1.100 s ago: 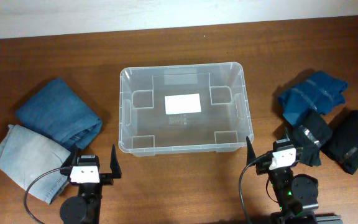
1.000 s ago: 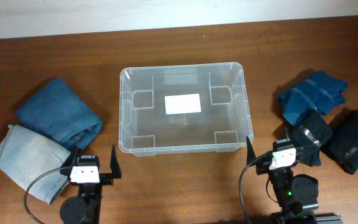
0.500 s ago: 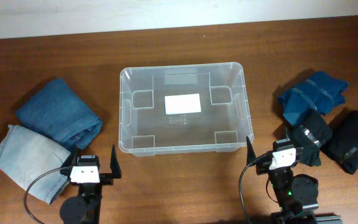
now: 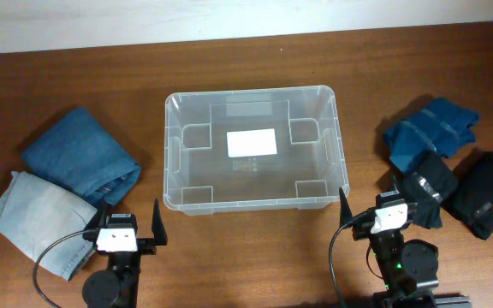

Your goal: Pack container

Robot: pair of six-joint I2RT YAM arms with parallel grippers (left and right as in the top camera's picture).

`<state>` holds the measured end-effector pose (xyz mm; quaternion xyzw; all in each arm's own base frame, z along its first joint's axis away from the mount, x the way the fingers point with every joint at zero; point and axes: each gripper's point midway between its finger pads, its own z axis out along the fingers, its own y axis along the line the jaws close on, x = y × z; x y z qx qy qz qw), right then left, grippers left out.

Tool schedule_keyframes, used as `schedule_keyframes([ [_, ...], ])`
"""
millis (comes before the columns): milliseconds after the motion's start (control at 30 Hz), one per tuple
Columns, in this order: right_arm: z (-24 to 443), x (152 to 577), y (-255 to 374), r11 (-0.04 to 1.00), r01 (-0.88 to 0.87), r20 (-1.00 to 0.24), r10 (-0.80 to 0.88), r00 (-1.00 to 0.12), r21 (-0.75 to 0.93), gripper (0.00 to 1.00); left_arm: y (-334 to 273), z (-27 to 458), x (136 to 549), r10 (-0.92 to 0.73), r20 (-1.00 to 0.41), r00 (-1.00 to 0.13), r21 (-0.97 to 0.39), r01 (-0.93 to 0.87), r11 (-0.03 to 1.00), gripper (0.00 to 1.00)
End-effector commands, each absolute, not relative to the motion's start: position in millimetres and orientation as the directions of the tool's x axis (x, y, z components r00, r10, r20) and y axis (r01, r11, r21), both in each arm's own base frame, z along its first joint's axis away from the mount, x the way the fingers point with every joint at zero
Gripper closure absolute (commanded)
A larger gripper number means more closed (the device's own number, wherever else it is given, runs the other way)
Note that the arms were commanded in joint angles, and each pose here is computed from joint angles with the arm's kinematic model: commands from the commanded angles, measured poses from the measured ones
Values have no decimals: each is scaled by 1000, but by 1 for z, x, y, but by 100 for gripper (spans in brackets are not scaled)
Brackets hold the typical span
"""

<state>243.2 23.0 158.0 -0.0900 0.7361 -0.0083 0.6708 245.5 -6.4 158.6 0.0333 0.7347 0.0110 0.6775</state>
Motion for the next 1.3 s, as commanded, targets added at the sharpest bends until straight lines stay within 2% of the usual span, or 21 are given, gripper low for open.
schedule_keyframes([
  [0, 156, 243, 24, 983, -124, -986, -147, -83, -136, 2, -5, 157, 246, 62, -995, -81, 60, 24, 998, 0],
  [433, 158, 243, 26, 981, -139, -987, -145, -73, -134, 1, -2, 157, 246, 62, -995, -82, 61, 7, 998, 1],
  [567, 155, 242, 29, 989, -146, -995, -30, -100, -16, 1, -1, 156, 246, 61, -995, -84, 61, 3, 998, 1],
  [733, 165, 239, 26, 990, -120, -988, 54, -143, 71, 2, -7, 178, 243, -75, -995, -60, -77, 29, 997, 1],
  [833, 176, 235, 13, 995, -35, -973, 88, -213, 98, 1, -7, 202, 240, -82, -994, -68, -84, 26, 996, 1],
  [1000, 195, 238, 0, 995, 37, -915, 100, -391, 93, 1, -7, 245, 250, -80, -988, -134, -84, 21, 996, 1],
  [1133, 200, 249, -13, 992, 99, -808, 123, -576, 81, 2, -8, 260, 275, -77, -962, -262, -83, 11, 996, 1],
  [1267, 197, 259, -27, 987, 143, -639, 153, -754, 68, 2, -8, 258, 300, -75, -910, -407, -81, -1, 997, 1],
])
